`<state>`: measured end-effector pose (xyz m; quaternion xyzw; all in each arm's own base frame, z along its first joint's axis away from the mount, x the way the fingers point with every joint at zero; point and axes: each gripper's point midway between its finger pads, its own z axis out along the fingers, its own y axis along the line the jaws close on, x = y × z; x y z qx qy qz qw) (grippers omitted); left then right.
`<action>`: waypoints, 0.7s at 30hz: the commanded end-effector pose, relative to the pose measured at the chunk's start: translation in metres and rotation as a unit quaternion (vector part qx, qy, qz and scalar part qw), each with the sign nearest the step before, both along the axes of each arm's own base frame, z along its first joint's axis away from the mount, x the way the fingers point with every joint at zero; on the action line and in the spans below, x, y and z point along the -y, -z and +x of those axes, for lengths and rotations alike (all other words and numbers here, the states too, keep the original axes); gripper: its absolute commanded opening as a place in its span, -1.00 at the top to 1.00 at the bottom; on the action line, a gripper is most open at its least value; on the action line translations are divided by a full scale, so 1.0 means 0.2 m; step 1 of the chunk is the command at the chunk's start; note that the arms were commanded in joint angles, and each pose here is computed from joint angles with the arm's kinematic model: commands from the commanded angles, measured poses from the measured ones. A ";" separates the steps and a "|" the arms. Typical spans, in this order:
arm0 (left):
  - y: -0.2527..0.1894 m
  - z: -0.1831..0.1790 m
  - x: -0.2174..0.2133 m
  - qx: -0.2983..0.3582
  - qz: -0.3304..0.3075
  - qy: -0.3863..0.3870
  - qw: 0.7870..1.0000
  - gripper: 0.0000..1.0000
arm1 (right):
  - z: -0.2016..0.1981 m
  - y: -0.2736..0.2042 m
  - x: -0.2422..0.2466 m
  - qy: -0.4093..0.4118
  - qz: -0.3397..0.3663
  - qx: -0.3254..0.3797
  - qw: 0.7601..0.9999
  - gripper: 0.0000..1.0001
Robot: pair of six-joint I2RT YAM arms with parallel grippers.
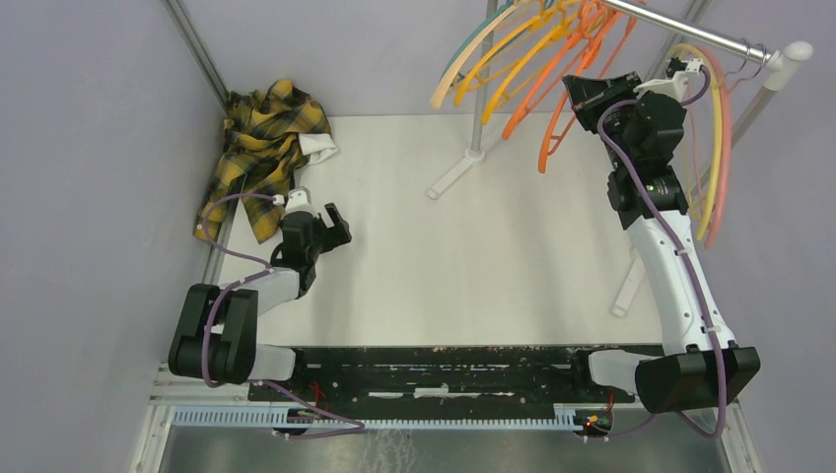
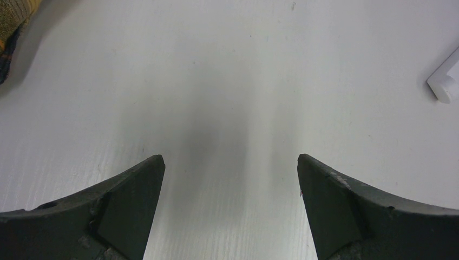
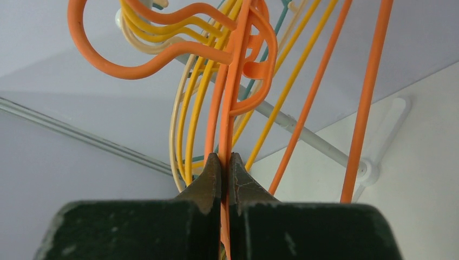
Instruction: Organize the hangers
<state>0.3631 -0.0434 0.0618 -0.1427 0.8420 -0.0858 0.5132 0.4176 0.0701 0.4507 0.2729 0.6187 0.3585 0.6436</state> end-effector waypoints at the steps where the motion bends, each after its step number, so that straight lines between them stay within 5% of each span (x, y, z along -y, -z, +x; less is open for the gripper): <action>1: -0.08 0.06 0.02 0.031 -0.030 -0.009 0.999 -1.00 | -0.14 -0.28 -0.01 -0.015 0.001 0.088 0.996 0.99; 16: -0.07 0.06 0.02 0.030 -0.031 -0.009 0.999 -1.00 | 0.03 -0.11 0.23 0.092 0.025 0.035 0.995 0.99; 21: -0.07 0.06 0.03 0.030 -0.031 -0.008 0.999 -0.99 | 0.05 -0.05 0.27 0.103 0.023 0.022 0.994 0.82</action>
